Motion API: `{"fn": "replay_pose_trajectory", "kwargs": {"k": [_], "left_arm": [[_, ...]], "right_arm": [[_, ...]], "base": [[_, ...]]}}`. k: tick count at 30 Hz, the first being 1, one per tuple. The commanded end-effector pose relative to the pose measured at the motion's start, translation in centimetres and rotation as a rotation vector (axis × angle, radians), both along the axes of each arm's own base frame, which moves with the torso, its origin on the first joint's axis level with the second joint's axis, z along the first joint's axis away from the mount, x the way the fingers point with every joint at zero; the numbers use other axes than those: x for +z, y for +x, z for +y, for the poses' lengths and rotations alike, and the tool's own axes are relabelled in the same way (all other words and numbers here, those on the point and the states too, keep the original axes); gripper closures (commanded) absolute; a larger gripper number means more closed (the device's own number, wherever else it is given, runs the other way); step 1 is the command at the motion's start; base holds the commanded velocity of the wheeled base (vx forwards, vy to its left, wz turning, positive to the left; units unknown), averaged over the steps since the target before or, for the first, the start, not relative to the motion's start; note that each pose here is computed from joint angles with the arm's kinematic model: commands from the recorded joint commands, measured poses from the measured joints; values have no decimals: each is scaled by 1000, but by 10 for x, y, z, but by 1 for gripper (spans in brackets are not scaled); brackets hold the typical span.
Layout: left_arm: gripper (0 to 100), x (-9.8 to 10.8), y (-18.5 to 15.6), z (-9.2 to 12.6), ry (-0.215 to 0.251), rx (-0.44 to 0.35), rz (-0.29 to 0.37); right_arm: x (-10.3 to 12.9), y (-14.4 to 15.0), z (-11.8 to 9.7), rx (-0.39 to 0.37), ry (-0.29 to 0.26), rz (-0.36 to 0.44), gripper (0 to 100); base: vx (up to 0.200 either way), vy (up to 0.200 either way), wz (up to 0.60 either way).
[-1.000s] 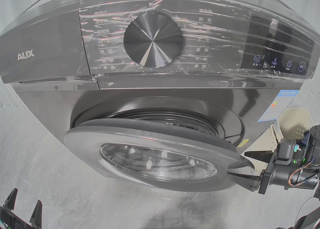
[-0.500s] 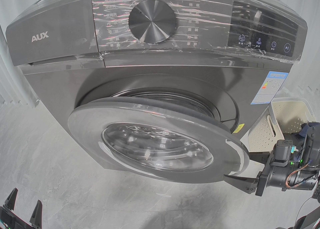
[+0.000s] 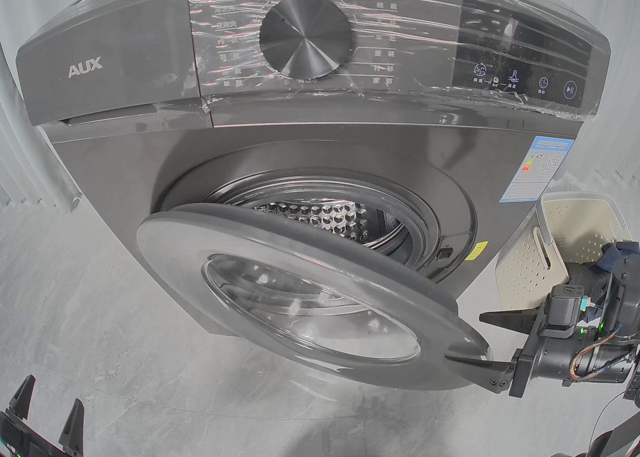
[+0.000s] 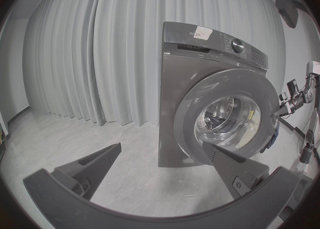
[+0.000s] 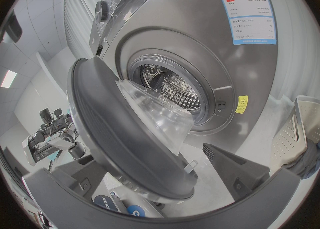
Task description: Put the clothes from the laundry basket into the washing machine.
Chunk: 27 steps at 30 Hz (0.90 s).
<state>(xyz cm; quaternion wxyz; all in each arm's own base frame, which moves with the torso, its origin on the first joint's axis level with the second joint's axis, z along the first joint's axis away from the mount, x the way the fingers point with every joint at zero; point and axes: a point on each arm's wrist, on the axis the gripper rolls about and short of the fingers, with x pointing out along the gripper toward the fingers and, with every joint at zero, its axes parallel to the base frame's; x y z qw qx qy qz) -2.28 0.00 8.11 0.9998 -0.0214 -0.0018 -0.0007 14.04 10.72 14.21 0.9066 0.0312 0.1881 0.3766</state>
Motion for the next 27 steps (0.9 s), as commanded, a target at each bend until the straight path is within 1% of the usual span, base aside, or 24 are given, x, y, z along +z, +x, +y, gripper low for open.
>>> {"fn": "replay_pose_trajectory", "kwargs": {"k": [1,8,18,24,27], "left_arm": [[0,-5,0,0,0,0,2],[0,-5,0,0,0,0,2],[0,-5,0,0,0,0,4],[0,-5,0,0,1,0,4],[0,-5,0,0,1,1,2]], "right_arm": [[1,8,6,0,-2,6,0],[-3,6,9,20,-14,19,0],[-10,-6,7,53,-26,42,0],[-8,1,7,28,-26,33,0],[-2,7,7,8,-14,13,0]], "base": [[0,0,0],[0,0,0],[0,0,0],[0,0,0],[-200,0,0]]}}
